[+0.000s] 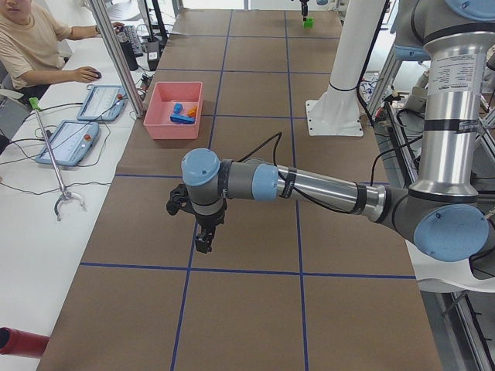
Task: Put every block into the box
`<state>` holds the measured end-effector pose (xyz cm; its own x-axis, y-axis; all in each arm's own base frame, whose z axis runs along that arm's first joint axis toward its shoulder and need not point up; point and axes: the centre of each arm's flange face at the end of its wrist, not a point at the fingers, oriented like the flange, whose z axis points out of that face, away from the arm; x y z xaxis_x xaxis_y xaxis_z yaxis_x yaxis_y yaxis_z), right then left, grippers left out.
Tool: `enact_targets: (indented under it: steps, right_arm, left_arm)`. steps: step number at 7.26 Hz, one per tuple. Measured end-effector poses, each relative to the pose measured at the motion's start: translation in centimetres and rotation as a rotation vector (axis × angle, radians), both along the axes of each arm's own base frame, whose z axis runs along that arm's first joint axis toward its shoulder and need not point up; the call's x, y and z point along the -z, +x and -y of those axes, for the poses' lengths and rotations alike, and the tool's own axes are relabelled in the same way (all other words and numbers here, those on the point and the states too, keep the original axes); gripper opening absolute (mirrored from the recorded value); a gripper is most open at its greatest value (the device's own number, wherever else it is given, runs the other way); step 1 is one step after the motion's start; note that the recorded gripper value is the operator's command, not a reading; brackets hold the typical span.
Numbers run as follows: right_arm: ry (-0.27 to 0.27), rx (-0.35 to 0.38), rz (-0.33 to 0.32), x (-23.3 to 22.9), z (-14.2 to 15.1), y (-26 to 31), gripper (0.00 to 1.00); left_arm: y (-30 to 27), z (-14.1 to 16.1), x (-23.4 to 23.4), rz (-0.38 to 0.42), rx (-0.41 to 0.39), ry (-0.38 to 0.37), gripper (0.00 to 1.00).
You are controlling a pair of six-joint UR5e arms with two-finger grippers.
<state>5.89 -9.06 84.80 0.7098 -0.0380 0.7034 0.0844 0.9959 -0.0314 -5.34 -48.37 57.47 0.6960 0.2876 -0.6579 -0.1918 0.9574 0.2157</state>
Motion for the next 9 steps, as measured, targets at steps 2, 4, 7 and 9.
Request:
enact_targets:
  steps: [2,4,7,9]
  right_arm:
    - [-0.001,-0.007,0.006,0.1,0.1,-0.1,0.97]
    - [-0.001,-0.006,0.009,0.2,0.1,-0.1,0.97]
    - [0.001,0.014,0.010,0.2,0.4,-0.3,0.97]
    - [-0.002,0.047,0.004,0.2,1.3,-0.8,0.97]
  left_arm:
    - [0.0,-0.8,0.0,0.000,0.000,0.000,1.00]
    - [0.0,-1.0,0.0,0.000,0.000,-0.001,1.00]
    - [0.1,-1.0,0.0,0.000,-0.002,-0.001,1.00]
    - [0.1,-1.0,0.0,0.000,-0.003,-0.001,1.00]
